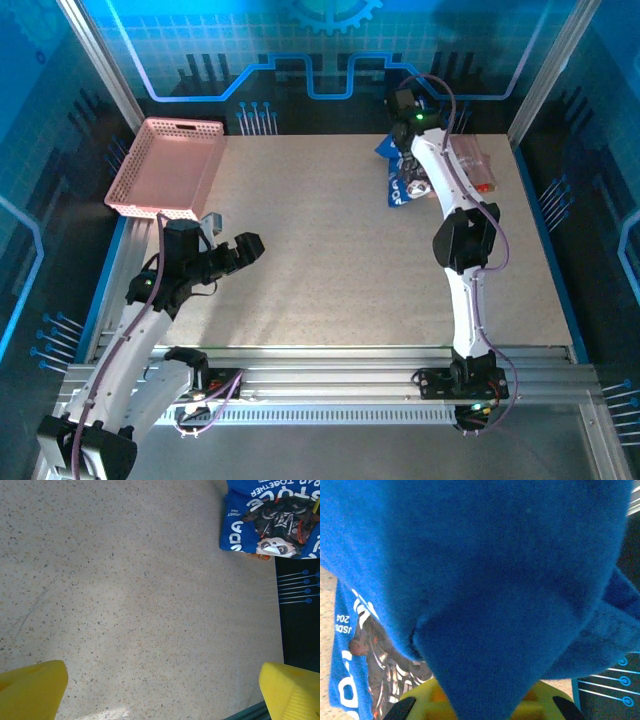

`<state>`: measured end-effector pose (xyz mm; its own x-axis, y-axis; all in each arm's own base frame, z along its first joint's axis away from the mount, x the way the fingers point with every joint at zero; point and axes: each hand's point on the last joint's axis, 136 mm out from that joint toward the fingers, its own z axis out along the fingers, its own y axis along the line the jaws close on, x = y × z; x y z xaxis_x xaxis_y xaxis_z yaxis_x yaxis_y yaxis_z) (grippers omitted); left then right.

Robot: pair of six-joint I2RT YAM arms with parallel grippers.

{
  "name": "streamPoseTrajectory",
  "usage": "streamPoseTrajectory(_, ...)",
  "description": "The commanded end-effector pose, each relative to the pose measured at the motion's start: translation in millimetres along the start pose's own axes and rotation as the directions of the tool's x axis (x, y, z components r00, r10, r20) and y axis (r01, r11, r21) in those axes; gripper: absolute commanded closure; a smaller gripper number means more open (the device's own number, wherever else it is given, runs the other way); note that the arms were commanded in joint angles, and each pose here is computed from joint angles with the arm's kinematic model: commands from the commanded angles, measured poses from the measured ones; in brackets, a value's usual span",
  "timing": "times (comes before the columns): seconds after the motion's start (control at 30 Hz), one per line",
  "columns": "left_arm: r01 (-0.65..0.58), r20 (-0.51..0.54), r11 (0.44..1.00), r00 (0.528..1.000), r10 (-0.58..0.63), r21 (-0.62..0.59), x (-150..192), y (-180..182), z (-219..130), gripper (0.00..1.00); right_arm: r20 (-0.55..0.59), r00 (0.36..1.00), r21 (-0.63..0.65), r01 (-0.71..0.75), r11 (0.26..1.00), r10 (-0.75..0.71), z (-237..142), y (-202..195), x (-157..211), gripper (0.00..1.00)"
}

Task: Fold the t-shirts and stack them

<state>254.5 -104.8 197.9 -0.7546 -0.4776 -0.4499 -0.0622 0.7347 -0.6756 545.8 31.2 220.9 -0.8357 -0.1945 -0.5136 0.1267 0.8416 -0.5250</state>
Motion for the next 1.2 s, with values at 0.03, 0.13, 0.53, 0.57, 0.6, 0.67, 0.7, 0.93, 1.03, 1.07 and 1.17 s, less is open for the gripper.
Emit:
streamPoseTrajectory(0.03, 0.019, -0.020, 1.000, 1.000, -0.019, 0.003, 4.0, 2.7, 2.0, 0.01, 0.092, 0.993, 0.044, -0.080, 0.996, 0.076, -22.3, -44.3, -23.6, 1.00)
streamPoseTrajectory(0.13, 0.019, -0.022, 1.000, 1.000, -0.019, 0.002, 3.7, 2.4, 1.9, 0.01, 0.088, 0.993, 0.049, -0.079, 0.996, 0.075, -15.4, -48.9, -23.4, 1.00)
streamPoseTrajectory(0.53, 0.037, -0.053, 0.999, 0.998, -0.038, -0.018, 9.2, 6.8, 3.9, 0.01, 0.100, 0.994, 0.109, -0.058, 0.992, 0.047, 5.1, -63.6, -27.2, 1.00)
streamPoseTrajectory(0.57, 0.038, -0.057, 0.999, 0.998, -0.039, -0.020, 10.1, 7.4, 3.9, 0.01, 0.105, 0.993, 0.112, -0.057, 0.992, 0.045, 4.5, -63.9, -28.4, 0.99)
streamPoseTrajectory(0.6, 0.038, -0.060, 0.999, 0.997, -0.040, -0.023, 10.9, 7.9, 3.7, 0.01, 0.109, 0.993, 0.110, -0.059, 0.992, 0.047, 4.4, -63.6, -29.1, 0.99)
streamPoseTrajectory(0.67, 0.039, -0.067, 0.999, 0.997, -0.041, -0.028, 12.8, 8.9, 3.2, 0.01, 0.115, 0.992, 0.110, -0.065, 0.992, 0.053, 4.8, -63.5, -30.1, 0.99)
streamPoseTrajectory(0.7, 0.039, -0.068, 0.999, 0.997, -0.041, -0.030, 13.4, 9.4, 3.0, 0.01, 0.117, 0.992, 0.109, -0.065, 0.992, 0.052, 5.2, -63.3, -30.6, 0.98)
streamPoseTrajectory(0.93, 0.049, -0.070, 0.998, 0.996, -0.051, -0.033, 16.6, 11.7, 2.4, 0.01, 0.122, 0.992, 0.174, -0.052, 0.983, 0.031, 4.0, -73.4, -31.6, 0.78)
streamPoseTrajectory(1.03, 0.064, -0.080, 0.997, 0.995, -0.067, -0.036, 20.5, 14.7, 4.6, 0.01, 0.120, 0.993, 0.279, -0.048, 0.959, 0.015, 1.9, -90.5, -31.5, 0.44)
streamPoseTrajectory(1.07, 0.071, -0.085, 0.997, 0.994, -0.074, -0.035, 21.9, 15.2, 5.1, 0.01, 0.124, 0.992, 0.319, -0.046, 0.947, 0.007, 0.6, -96.0, -32.6, 0.34)
streamPoseTrajectory(1.17, 0.086, -0.099, 0.996, 0.991, -0.088, -0.027, 25.8, 15.0, 5.7, 0.01, 0.131, 0.991, 0.393, -0.043, 0.919, -0.010, -2.0, -107.8, -35.5, 0.07)
